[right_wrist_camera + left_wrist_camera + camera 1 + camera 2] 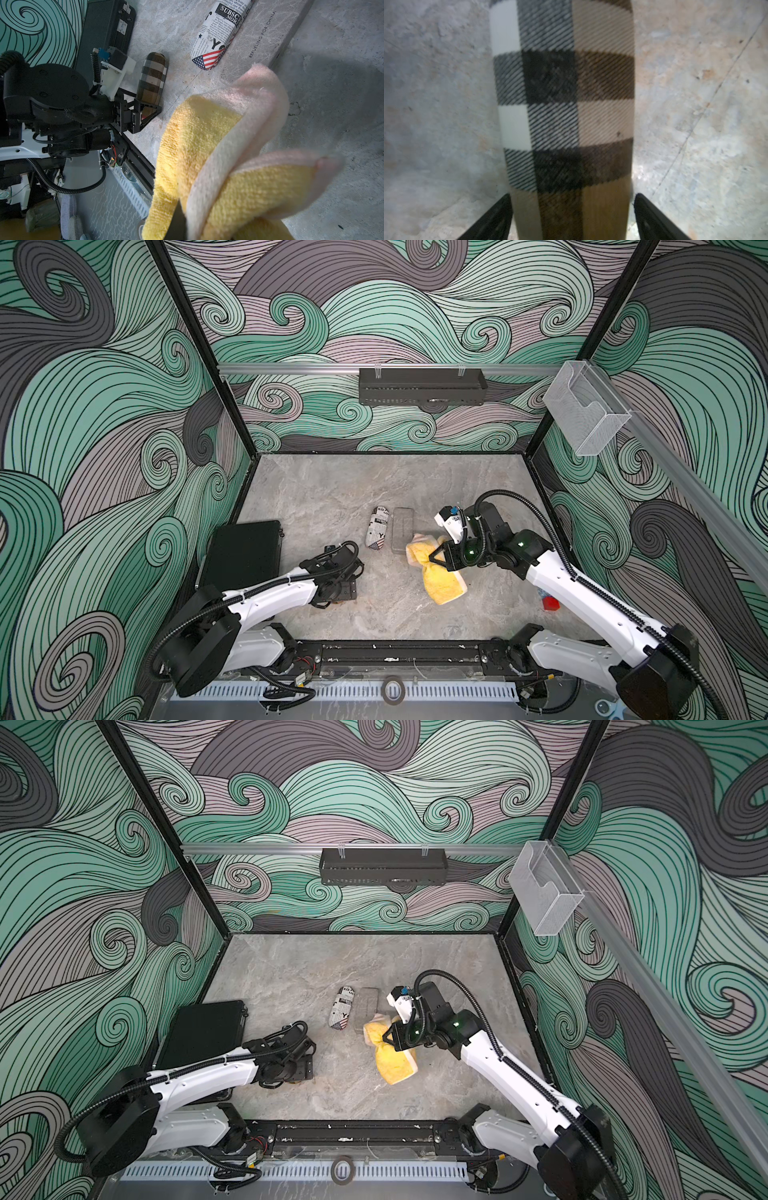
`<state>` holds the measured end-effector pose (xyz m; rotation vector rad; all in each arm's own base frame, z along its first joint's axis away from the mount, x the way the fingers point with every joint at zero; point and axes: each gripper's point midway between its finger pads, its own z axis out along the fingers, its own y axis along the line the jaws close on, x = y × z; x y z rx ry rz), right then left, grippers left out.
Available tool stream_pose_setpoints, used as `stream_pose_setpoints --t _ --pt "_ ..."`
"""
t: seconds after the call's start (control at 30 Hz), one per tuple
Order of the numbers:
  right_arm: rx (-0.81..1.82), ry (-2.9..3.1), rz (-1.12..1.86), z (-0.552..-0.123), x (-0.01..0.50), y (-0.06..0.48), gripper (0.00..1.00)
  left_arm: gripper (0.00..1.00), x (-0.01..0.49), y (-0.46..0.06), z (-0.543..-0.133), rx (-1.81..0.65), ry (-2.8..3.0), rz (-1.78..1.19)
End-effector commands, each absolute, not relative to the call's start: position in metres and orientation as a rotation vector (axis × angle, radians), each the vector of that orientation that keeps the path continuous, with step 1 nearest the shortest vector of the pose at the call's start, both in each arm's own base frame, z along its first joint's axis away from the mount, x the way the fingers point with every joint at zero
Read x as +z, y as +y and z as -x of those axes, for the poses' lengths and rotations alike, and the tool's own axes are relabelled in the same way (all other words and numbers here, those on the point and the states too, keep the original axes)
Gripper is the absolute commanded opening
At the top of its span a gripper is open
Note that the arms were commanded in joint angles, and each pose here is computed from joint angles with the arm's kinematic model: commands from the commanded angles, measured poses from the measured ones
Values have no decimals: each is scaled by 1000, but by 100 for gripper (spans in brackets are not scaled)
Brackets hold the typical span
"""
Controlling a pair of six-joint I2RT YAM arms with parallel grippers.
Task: Wipe the eyeglass case
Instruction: Wipe the dirt from the eyeglass case.
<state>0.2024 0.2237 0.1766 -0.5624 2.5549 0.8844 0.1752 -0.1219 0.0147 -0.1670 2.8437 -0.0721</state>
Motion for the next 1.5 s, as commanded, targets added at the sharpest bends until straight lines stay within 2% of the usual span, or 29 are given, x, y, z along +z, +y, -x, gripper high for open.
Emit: stream_pose_setpoints --t 0.0,0.13,0.37,0.77,1.13,1.47 --pt "881 2549 561 -200 175 223 0 85 9 -126 -151 -166 2923 189" --pt "898 2553 568 -199 173 226 0 80 10 -139 -147 -272 2943 107" --pt "893 2560 584 -197 171 227 0 79 20 -179 -150 -508 2955 -5" --pt "882 2579 600 -193 166 226 0 78 37 -227 -186 -657 2877 -104" --pt "860 2586 601 -192 161 223 0 82 55 -225 -225 -440 2770 -236" --pt "859 2584 597 -194 161 224 0 84 73 -185 -229 -205 2728 -241"
